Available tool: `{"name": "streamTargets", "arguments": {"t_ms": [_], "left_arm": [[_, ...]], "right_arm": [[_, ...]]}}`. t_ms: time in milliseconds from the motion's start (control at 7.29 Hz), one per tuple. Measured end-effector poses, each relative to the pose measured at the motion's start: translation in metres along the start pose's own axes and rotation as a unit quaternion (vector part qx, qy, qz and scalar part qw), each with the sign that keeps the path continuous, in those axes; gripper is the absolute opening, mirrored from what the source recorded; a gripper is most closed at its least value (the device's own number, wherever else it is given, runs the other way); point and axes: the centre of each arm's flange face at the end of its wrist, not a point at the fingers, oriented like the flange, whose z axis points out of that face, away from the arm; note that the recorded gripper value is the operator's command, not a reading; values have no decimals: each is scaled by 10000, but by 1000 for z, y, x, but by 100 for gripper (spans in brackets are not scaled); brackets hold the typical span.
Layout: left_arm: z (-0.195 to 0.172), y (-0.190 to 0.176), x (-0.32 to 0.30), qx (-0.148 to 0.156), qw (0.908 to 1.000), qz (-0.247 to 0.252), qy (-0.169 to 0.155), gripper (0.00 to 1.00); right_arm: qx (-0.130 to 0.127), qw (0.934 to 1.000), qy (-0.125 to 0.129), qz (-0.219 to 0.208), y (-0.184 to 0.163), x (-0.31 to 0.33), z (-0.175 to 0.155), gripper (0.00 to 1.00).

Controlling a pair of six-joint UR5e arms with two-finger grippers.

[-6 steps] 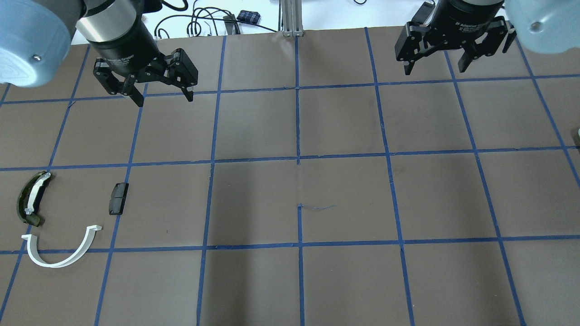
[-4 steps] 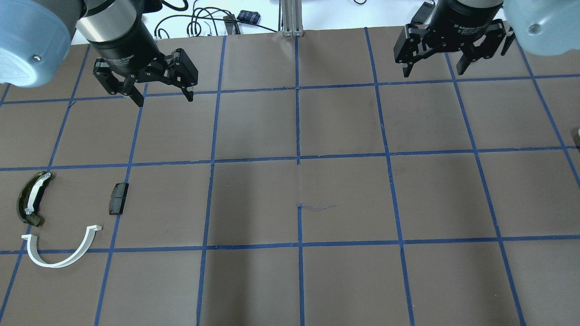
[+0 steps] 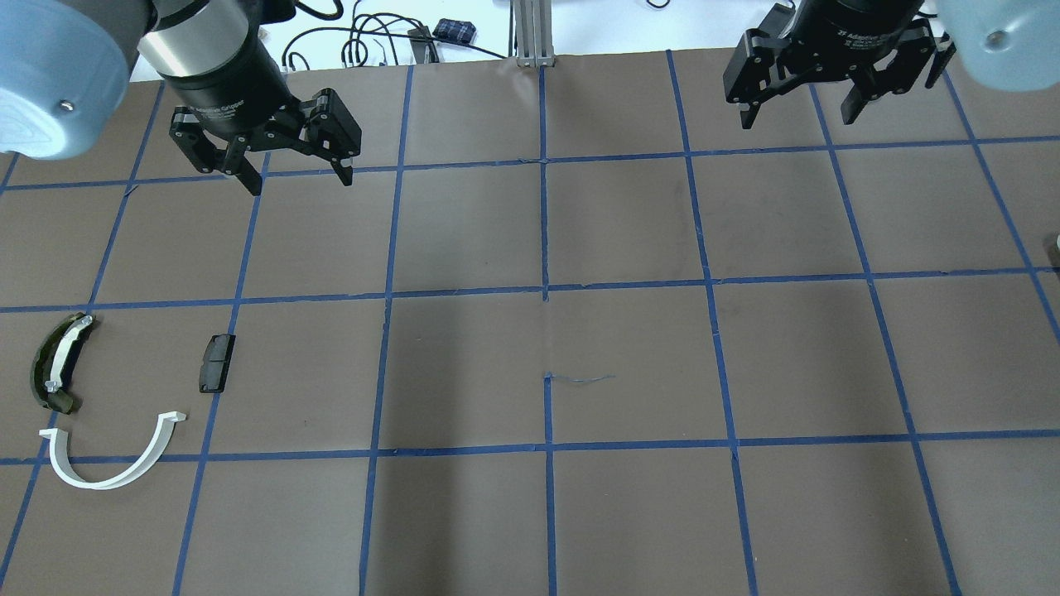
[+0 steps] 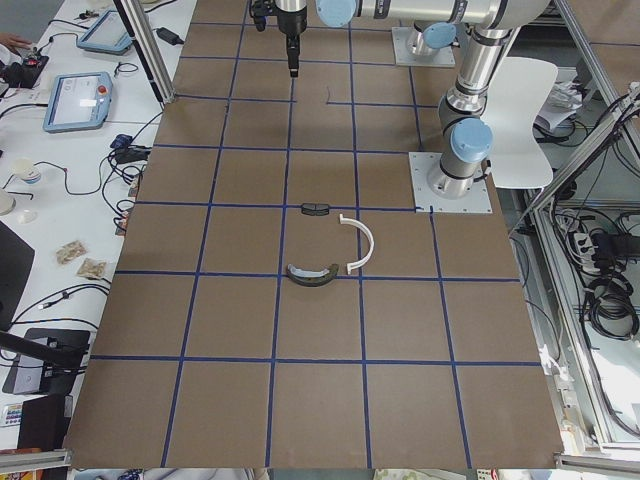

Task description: Place bearing gear from tray to pile

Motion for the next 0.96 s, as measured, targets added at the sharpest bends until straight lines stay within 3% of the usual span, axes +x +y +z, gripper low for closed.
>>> {"name": "streamTargets", "arguments": {"t_ms": [411,686,960], "left_arm": [[-2,0,1,19,10000,5,6,100],[-2,0,2,11,10000,6,8,100],[0,0,2,-2,10000,6,8,100]], "right_arm": [[98,9996,142,-240,-19,26,-6,99],[13,9983,276,-504,-32,98,-1,98],[-211,9952,178,-935,-43,195,26,98]]}}
